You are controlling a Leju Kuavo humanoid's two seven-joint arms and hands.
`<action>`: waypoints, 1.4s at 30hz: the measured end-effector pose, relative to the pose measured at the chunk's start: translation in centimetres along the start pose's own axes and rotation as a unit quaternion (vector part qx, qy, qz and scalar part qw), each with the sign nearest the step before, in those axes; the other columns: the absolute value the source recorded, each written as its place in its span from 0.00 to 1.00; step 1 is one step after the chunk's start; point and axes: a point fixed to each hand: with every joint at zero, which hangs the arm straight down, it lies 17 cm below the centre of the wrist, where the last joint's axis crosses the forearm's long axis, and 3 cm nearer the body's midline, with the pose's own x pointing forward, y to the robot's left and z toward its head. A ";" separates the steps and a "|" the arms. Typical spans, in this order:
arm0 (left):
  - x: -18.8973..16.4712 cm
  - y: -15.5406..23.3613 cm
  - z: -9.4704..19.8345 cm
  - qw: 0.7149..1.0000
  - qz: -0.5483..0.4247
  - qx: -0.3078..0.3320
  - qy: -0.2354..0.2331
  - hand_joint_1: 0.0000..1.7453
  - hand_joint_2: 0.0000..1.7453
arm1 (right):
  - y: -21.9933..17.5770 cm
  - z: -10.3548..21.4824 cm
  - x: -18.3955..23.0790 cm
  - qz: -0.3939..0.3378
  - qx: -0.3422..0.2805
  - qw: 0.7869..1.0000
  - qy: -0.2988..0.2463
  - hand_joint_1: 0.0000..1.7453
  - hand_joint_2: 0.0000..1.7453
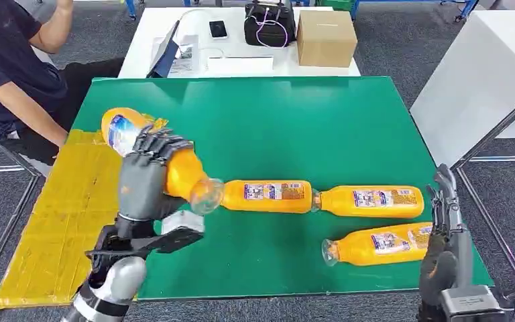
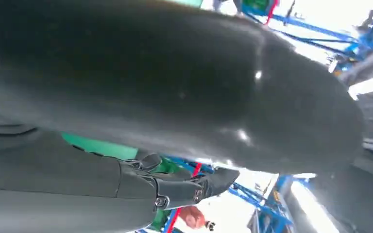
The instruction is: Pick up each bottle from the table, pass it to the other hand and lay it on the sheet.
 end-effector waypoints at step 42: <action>-17.1 -16.6 10.0 0.905 -0.193 -0.347 0.150 1.00 1.00 | -2.1 -2.2 -4.2 0.035 -0.031 0.997 0.054 0.00 0.00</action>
